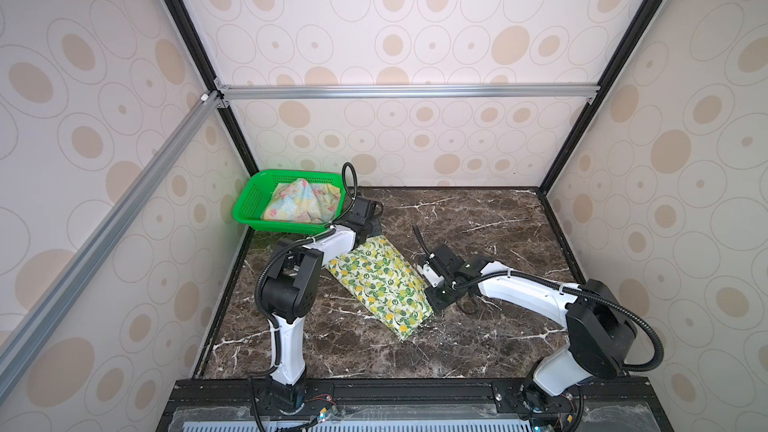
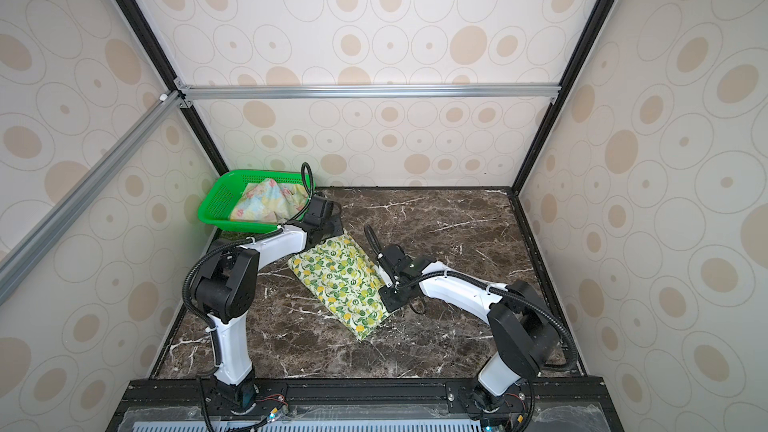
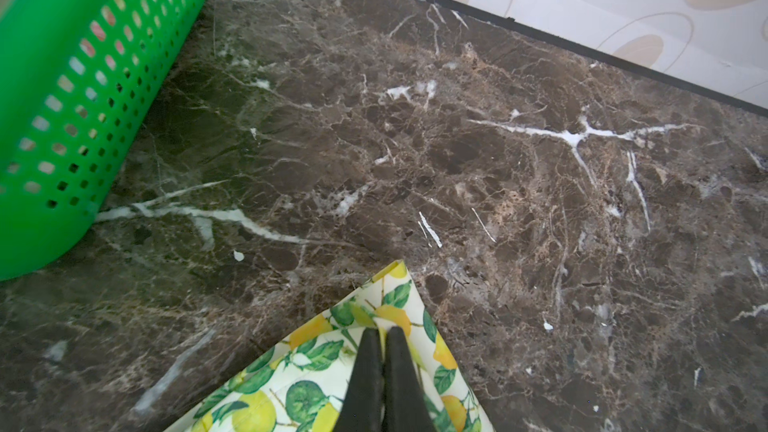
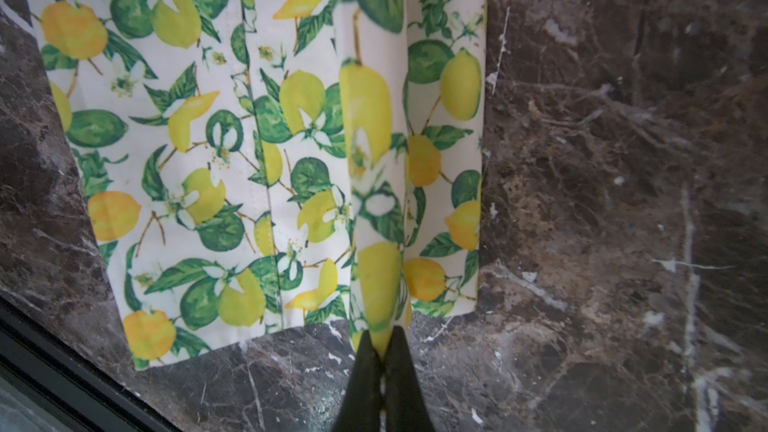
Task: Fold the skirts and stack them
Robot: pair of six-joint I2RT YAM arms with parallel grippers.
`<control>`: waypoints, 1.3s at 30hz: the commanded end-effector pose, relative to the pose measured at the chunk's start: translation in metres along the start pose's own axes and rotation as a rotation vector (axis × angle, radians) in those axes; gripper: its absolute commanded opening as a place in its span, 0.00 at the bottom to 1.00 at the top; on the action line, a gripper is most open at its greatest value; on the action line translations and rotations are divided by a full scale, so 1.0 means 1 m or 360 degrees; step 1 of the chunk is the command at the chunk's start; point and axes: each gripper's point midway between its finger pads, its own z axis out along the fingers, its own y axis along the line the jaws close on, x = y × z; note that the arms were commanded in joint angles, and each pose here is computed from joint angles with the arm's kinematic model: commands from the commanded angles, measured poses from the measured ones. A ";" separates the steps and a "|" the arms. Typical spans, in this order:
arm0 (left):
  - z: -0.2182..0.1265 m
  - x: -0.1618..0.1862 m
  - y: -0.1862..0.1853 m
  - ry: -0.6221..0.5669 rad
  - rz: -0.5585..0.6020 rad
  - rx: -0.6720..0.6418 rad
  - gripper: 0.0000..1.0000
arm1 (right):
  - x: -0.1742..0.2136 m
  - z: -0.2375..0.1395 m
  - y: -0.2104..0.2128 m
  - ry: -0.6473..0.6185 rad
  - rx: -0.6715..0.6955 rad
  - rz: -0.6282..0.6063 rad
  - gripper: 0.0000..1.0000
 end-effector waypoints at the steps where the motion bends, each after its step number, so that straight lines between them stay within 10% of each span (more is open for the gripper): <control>1: 0.003 -0.018 -0.007 -0.0059 0.0002 0.0028 0.00 | 0.007 0.007 -0.004 0.0053 0.0008 0.0048 0.00; 10: 0.010 -0.014 -0.008 -0.0027 0.0009 0.0022 0.02 | 0.010 0.014 -0.008 0.0092 0.0022 0.0089 0.11; 12: 0.010 -0.014 -0.008 -0.0025 0.0013 0.0025 0.31 | 0.009 0.013 -0.009 0.0089 0.0035 0.0091 0.26; 15: 0.004 -0.018 -0.007 -0.0055 0.0006 0.0027 0.43 | 0.005 0.005 -0.008 0.0064 0.0037 0.0084 0.38; 25: -0.036 -0.011 0.017 -0.0069 0.0059 -0.0042 0.46 | -0.009 -0.041 -0.009 -0.0123 0.0094 0.0126 0.49; 33: -0.051 0.035 0.058 0.0041 0.0026 -0.0097 0.38 | -0.015 -0.030 0.012 -0.0169 -0.0026 0.0155 0.09; 39: -0.048 0.064 0.075 0.0104 0.0029 -0.0133 0.35 | -0.015 0.000 0.003 -0.0126 -0.0015 0.0235 0.00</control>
